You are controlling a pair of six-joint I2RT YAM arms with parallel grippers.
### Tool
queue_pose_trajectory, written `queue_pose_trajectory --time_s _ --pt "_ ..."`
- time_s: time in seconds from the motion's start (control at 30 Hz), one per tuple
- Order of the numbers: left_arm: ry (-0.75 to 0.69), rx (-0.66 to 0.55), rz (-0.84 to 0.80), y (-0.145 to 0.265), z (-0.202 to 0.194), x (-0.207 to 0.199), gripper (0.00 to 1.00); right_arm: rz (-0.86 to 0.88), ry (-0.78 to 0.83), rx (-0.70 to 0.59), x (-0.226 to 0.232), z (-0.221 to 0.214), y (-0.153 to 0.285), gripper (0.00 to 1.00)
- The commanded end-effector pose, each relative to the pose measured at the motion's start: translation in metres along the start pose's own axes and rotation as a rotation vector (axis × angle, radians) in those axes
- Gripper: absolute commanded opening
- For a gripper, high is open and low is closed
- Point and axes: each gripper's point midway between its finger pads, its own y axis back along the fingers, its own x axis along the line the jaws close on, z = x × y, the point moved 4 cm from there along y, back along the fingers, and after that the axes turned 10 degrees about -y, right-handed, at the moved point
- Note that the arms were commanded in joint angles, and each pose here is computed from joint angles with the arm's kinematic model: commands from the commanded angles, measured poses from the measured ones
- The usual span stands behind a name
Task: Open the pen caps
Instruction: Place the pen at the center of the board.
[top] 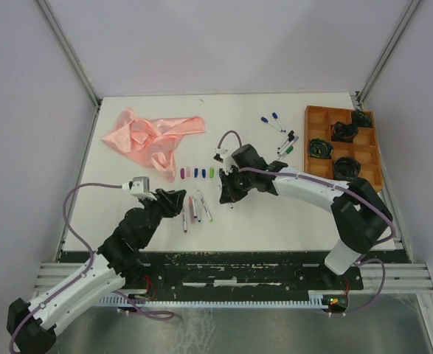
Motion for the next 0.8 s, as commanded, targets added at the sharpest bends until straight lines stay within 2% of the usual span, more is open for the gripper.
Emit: queue_pose_trajectory --time_s 0.0,0.23,0.33,0.7,0.77 --pt "0.073 -0.076 0.034 0.007 0.012 0.007 0.53 -0.244 -0.092 -0.043 -0.012 0.01 -0.019 0.0" --pt "0.088 -0.085 0.04 0.015 0.009 0.013 0.53 -0.364 -0.161 -0.004 -0.02 -0.003 -0.048 0.02" --pt "0.105 -0.09 0.033 0.017 0.008 0.013 0.53 -0.389 -0.175 0.003 -0.022 -0.006 -0.053 0.08" --pt "0.132 -0.102 0.016 0.019 0.01 0.011 0.53 -0.396 -0.185 0.046 -0.024 -0.015 -0.065 0.14" --pt "0.134 -0.101 0.01 0.019 0.009 0.01 0.53 -0.401 -0.185 0.052 -0.026 -0.017 -0.066 0.18"
